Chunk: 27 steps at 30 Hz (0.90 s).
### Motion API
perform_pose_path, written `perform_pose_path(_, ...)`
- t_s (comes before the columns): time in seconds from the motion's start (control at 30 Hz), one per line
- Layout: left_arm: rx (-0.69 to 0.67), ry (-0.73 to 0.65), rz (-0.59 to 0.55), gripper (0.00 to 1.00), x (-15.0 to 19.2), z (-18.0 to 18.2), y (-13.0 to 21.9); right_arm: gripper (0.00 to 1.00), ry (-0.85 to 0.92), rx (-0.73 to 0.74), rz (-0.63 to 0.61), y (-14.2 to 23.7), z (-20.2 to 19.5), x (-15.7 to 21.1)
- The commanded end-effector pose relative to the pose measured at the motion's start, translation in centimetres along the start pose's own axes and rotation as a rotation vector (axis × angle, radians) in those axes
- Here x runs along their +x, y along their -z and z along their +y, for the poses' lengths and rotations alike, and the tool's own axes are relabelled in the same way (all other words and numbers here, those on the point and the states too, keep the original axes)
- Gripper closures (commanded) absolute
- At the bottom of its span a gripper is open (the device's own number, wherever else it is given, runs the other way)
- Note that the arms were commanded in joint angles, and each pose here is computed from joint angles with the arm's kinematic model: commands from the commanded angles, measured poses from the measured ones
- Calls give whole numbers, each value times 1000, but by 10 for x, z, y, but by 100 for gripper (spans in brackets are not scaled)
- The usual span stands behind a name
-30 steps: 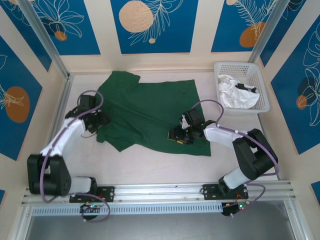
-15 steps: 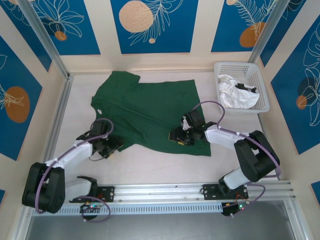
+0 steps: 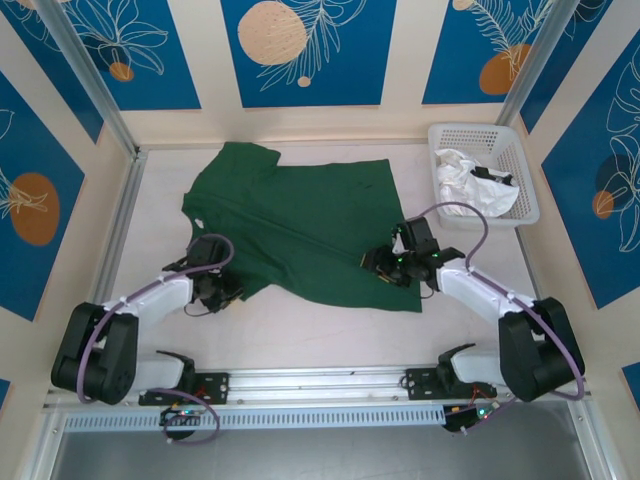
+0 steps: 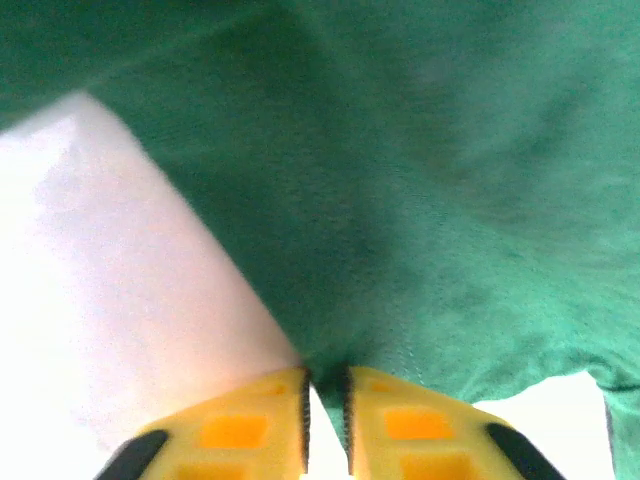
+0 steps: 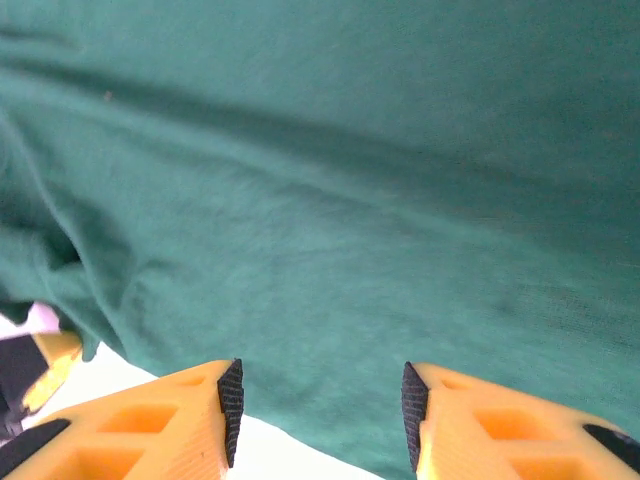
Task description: Fold and stack the t-shirts
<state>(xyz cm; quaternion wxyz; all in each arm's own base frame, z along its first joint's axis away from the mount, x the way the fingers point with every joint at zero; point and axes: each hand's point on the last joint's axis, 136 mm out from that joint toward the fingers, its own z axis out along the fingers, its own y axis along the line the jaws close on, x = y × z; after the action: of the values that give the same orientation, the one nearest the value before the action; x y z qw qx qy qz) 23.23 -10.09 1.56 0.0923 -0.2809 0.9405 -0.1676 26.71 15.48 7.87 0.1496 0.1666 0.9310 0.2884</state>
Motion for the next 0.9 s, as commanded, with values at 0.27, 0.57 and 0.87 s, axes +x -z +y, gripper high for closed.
perform_pose_path(0.27,10,-91,-21,100,5,-15,11,50,-322,94,-107,40,-76,-1)
perform_pose_path(0.57,49,-129,-6,100,29,-12,43,50,-339,88,-112,44,-82,-3)
perform_pose_path(0.87,69,-113,125,100,81,12,63,49,-362,174,-74,45,-94,2)
